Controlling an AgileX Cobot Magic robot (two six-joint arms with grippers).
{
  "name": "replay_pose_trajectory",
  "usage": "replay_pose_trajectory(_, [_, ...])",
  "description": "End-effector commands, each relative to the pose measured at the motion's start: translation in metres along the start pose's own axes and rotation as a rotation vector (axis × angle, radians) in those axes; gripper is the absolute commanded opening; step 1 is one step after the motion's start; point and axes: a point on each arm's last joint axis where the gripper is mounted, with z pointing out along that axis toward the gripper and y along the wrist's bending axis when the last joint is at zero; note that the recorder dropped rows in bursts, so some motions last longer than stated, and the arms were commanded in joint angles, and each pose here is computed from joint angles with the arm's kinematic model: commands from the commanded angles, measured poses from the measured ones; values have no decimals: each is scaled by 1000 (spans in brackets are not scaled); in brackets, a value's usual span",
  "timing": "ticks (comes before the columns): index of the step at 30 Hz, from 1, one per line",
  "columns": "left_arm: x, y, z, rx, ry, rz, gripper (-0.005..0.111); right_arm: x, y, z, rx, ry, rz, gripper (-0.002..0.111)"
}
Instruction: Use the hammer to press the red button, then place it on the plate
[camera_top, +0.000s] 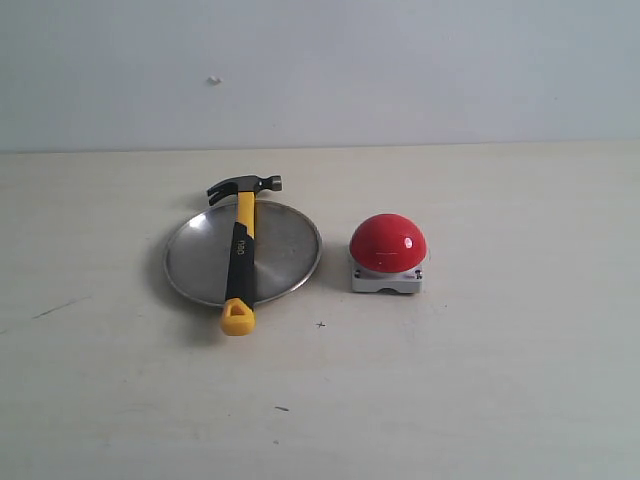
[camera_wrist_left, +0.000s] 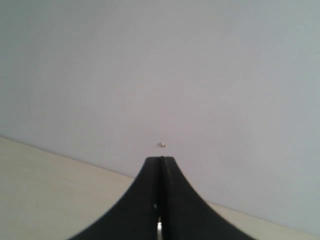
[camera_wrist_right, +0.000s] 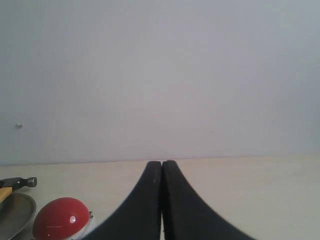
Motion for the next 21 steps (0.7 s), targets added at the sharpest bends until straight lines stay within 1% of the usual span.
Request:
replay_pose_trajectory(1, [1,1,-1,-4,0,8,0,12,-5,-5,43,-24,-35,0])
replay_pose_trajectory(18, [1,0,-1,0,-3,8,0,12,-7,-5,67,-27,-45,0])
replay_pose_trajectory(21, [1,0,-1,0,-3,8,0,12,-8,-5,78,-27,-65,0])
